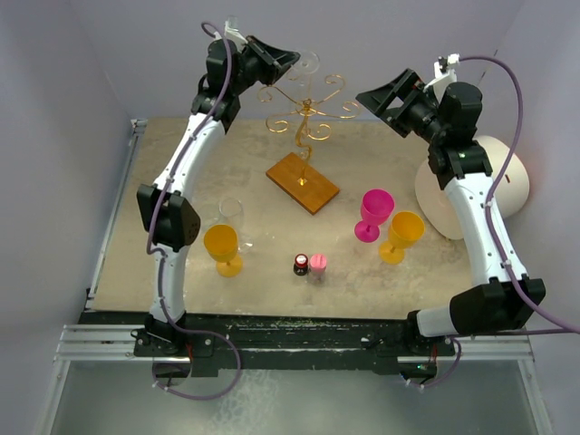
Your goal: Take the wine glass off the wine glass rack
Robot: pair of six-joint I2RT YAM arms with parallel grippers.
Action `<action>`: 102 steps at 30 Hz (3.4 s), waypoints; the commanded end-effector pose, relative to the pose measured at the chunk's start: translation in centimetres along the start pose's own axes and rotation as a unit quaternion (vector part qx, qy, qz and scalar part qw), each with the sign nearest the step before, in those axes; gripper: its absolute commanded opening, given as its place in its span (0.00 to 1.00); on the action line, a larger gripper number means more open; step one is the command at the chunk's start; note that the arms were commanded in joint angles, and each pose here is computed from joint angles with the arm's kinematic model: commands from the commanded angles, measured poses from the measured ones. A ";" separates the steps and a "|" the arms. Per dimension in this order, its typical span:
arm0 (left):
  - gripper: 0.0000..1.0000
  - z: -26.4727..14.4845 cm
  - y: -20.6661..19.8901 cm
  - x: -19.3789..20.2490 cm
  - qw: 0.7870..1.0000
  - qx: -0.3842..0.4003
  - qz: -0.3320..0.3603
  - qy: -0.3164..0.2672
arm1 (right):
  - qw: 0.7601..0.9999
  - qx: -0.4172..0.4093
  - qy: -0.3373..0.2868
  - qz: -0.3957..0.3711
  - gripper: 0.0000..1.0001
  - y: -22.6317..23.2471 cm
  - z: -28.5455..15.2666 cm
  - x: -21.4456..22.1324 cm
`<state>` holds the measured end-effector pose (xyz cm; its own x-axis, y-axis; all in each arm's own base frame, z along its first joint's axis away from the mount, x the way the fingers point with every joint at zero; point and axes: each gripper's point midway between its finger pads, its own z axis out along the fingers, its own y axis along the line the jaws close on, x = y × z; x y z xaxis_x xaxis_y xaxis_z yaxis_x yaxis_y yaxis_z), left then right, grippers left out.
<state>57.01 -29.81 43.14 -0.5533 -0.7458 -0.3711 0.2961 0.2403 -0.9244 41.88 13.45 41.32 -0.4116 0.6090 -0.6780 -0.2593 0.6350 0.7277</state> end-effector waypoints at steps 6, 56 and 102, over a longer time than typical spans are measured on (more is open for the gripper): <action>0.00 -3.2 -5.8 -2.7 0.998 0.062 0.019 -0.025 | 0.999 -0.010 -0.032 -0.024 1.00 1.4 -1.5 -1.5; 0.00 -18.5 -4.7 -18.5 0.990 0.006 0.052 -0.128 | 0.996 0.002 -0.018 -0.084 1.00 0.4 -1.8 -0.7; 0.00 -37.1 -18.3 0.3 0.997 0.062 -0.016 -0.048 | 0.942 -0.279 0.184 0.010 0.99 12.0 -3.1 15.9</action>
<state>23.93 -9.99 54.38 -0.4293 -0.8301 -0.3560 0.3138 0.2325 -0.9206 32.01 27.78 33.94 -0.7311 0.3147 -0.6054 -0.4958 0.3646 0.7882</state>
